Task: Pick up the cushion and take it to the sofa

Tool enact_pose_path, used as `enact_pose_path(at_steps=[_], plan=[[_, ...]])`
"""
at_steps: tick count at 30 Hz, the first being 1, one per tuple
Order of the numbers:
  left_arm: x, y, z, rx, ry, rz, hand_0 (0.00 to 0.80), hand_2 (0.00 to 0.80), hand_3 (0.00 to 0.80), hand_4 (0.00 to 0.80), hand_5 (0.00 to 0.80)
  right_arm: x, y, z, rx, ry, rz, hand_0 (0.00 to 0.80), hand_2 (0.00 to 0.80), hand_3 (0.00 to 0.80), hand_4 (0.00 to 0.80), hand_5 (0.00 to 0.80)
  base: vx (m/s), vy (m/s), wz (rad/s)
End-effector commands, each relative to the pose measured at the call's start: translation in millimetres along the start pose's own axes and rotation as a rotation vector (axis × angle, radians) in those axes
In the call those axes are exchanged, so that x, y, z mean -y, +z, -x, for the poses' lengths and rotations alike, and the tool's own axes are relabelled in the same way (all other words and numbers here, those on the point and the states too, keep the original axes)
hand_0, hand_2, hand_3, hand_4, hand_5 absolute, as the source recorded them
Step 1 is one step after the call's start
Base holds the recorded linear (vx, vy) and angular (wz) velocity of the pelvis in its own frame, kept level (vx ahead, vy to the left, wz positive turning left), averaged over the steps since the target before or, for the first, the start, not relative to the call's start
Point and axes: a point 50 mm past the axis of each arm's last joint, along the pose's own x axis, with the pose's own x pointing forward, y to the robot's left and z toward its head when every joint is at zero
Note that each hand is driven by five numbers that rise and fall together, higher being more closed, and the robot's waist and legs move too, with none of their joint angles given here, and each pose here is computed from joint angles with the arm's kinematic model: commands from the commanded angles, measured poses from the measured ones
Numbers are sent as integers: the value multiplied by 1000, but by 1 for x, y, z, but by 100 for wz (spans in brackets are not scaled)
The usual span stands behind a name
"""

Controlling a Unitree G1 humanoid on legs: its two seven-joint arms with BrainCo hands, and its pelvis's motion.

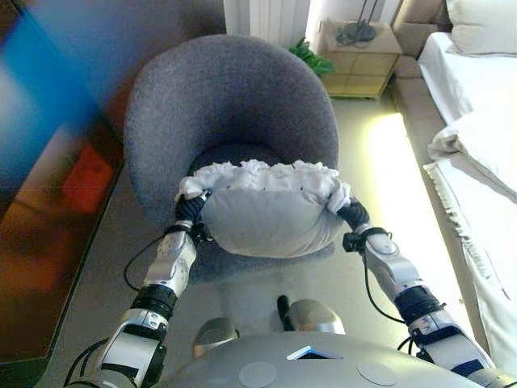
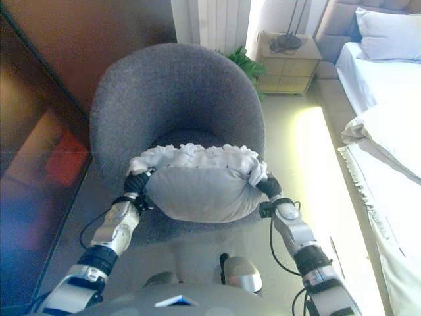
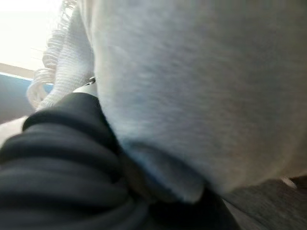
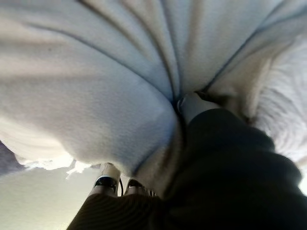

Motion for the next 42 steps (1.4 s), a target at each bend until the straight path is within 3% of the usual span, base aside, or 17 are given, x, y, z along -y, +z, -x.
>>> enact_pose_path(at_steps=[1,8,13,18,25,36,42], plan=[[45,46,-6,220,-189,43,800,800,800,800,800,-24,55,-8,254,112,-40,800,800,800,800,800,265,40,-5],[58,57,-9,248,-234,47,800,800,800,800,800,-27,72,-9,305,95,-63,800,800,800,800,800,285,140,0],[47,49,-4,241,-199,66,800,800,800,800,800,-23,68,-7,289,128,-43,800,800,800,800,800,412,166,-30],[37,47,-5,229,-151,75,800,800,800,800,800,-35,62,-12,252,185,-56,800,800,800,800,800,365,197,-52],[34,52,-11,229,-148,43,800,800,800,800,800,-65,59,-17,242,201,-99,800,800,800,800,800,281,191,11],[45,59,-14,257,-185,20,800,800,800,800,800,-54,86,-23,306,184,-144,800,800,800,800,800,173,-50,23],[34,54,-9,235,-140,32,800,800,800,800,800,-55,71,-16,260,191,-116,800,800,800,800,800,127,-24,-10]])
